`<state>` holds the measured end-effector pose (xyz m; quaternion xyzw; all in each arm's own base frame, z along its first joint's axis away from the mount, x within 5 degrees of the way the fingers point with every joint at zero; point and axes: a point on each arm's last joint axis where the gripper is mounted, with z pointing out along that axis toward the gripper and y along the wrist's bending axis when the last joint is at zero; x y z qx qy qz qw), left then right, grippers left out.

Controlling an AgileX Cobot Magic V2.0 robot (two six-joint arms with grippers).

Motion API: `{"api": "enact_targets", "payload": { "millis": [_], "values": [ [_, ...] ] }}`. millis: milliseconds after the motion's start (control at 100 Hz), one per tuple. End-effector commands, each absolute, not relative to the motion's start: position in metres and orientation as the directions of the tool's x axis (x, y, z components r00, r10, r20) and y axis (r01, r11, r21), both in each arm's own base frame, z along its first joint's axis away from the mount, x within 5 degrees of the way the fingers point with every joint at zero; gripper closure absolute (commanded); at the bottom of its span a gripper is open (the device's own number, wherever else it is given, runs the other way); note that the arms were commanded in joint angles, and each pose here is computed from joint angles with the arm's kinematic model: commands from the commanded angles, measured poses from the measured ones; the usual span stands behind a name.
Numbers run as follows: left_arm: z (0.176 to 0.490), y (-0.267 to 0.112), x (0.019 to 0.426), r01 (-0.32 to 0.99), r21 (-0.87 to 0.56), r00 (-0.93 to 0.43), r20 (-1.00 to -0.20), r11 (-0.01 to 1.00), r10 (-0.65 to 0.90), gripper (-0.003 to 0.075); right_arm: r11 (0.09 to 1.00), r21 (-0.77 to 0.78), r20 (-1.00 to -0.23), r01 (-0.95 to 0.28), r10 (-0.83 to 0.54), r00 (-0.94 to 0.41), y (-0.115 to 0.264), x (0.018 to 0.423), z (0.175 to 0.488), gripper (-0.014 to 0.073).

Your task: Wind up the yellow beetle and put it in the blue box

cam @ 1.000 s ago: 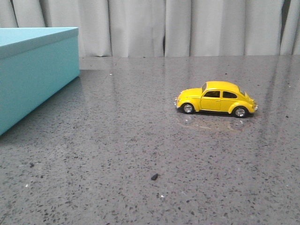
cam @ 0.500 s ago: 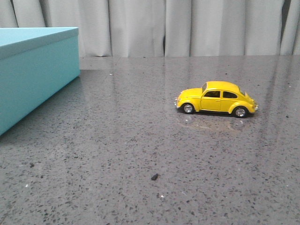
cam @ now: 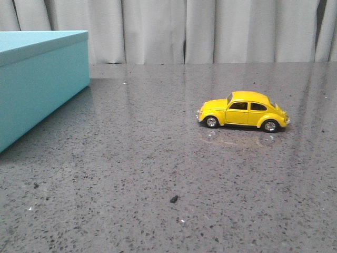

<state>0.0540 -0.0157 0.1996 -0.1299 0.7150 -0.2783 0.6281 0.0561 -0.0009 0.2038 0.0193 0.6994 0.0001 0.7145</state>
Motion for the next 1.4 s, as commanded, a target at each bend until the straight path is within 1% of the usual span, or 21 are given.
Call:
{"api": "enact_targets", "payload": {
  "millis": [0, 530, 560, 580, 640, 660, 690, 790, 880, 950, 980, 1040, 1050, 1060, 1120, 1130, 1180, 1260, 1270, 1330, 1390],
  "values": [
    [0.2, -0.011, 0.054, 0.174, -0.638, -0.077, -0.769, 0.75, -0.635, 0.0739, 0.993, 0.109, -0.985, 0.05, 0.101, 0.136, -0.004, 0.054, 0.209, 0.0639],
    [0.2, -0.011, 0.054, 0.174, -0.638, -0.08, -0.769, 0.751, -0.635, 0.0739, 0.988, 0.149, -0.982, 0.043, 0.143, 0.126, -0.004, 0.055, 0.208, 0.0639],
    [0.2, -0.011, 0.054, 0.174, -0.641, -0.08, -0.766, 0.748, -0.638, 0.0739, 0.984, 0.172, -0.977, 0.042, 0.165, 0.132, -0.004, 0.055, 0.208, 0.0639],
    [0.2, -0.011, 0.054, 0.174, -0.648, -0.082, -0.76, 0.742, -0.644, 0.0739, 0.976, 0.213, -0.968, 0.038, 0.206, 0.14, -0.004, 0.054, 0.209, 0.0639],
    [0.204, -0.011, 0.053, 0.181, -0.659, -0.079, -0.749, 0.73, -0.657, 0.0739, 0.905, 0.424, -0.892, 0.011, 0.416, 0.176, -0.006, 0.053, 0.215, 0.0639],
    [0.206, -0.011, 0.053, 0.186, -0.657, -0.073, -0.75, 0.73, -0.657, 0.0739, 0.88, 0.475, -0.865, -0.001, 0.467, 0.186, -0.006, 0.053, 0.219, 0.0639],
    [0.211, -0.011, 0.052, 0.198, -0.643, -0.065, -0.762, 0.74, -0.644, 0.0739, 0.865, 0.501, -0.849, -0.02, 0.495, 0.184, -0.005, 0.051, 0.225, 0.0639],
    [0.24, -0.013, 0.045, 0.251, -0.52, -0.028, -0.847, 0.817, -0.531, 0.0739, 0.901, 0.425, -0.891, -0.09, 0.433, 0.136, 0.004, 0.044, 0.255, 0.0639],
    [0.265, -0.016, 0.041, 0.261, -0.408, -0.06, -0.911, 0.875, -0.407, 0.0739, 0.921, 0.359, -0.93, -0.151, 0.367, 0.032, 0.014, 0.042, 0.285, 0.0639],
    [0.282, -0.017, 0.043, 0.251, -0.35, -0.119, -0.936, 0.902, -0.33, 0.0739, 0.927, 0.326, -0.945, -0.186, 0.321, -0.057, 0.02, 0.047, 0.309, 0.0639],
    [0.288, -0.018, 0.044, 0.246, -0.333, -0.145, -0.941, 0.91, -0.305, 0.0739, 0.929, 0.31, -0.95, -0.202, 0.3, -0.082, 0.022, 0.05, 0.323, 0.0639],
    [0.298, -0.02, 0.05, 0.233, -0.307, -0.213, -0.942, 0.923, -0.26, 0.0739, 0.927, 0.3, -0.947, -0.224, 0.263, -0.184, 0.026, 0.064, 0.342, 0.0639],
    [0.302, -0.02, 0.051, 0.234, -0.302, -0.212, -0.943, 0.924, -0.255, 0.0739, 0.927, 0.295, -0.949, -0.232, 0.257, -0.181, 0.026, 0.065, 0.349, 0.0639],
    [0.302, -0.02, 0.053, 0.23, -0.301, -0.232, -0.941, 0.926, -0.248, 0.0739, 0.926, 0.296, -0.944, -0.235, 0.247, -0.217, 0.027, 0.07, 0.35, 0.0639],
    [0.314, -0.022, 0.059, 0.226, -0.277, -0.277, -0.937, 0.934, -0.211, 0.0739, 0.918, 0.288, -0.933, -0.272, 0.206, -0.294, 0.031, 0.083, 0.373, 0.0639],
    [0.314, -0.022, 0.061, 0.225, -0.273, -0.294, -0.934, 0.935, -0.202, 0.0739, 0.915, 0.294, -0.924, -0.275, 0.199, -0.326, 0.032, 0.088, 0.373, 0.0639],
    [0.321, -0.024, 0.066, 0.239, -0.229, -0.314, -0.938, 0.943, -0.148, 0.0739, 0.905, 0.294, -0.906, -0.308, 0.162, -0.39, 0.035, 0.102, 0.389, 0.0639],
    [0.33, -0.027, 0.069, 0.278, -0.196, -0.302, -0.947, 0.94, -0.108, 0.0739, 0.888, 0.28, -0.878, -0.365, 0.083, -0.471, 0.041, 0.124, 0.413, 0.0638],
    [0.33, -0.027, 0.069, 0.284, -0.194, -0.3, -0.948, 0.939, -0.105, 0.0739, 0.886, 0.282, -0.865, -0.369, 0.068, -0.497, 0.042, 0.129, 0.413, 0.0638],
    [0.332, -0.029, 0.068, 0.309, -0.192, -0.293, -0.951, 0.932, -0.098, 0.0739, 0.873, 0.271, -0.837, -0.405, 0.007, -0.547, 0.046, 0.145, 0.427, 0.0638],
    [0.332, -0.03, 0.067, 0.335, -0.192, -0.298, -0.95, 0.922, -0.089, 0.0739, 0.866, 0.286, -0.776, -0.41, -0.042, -0.629, 0.051, 0.163, 0.433, 0.0638]
  ]
}}
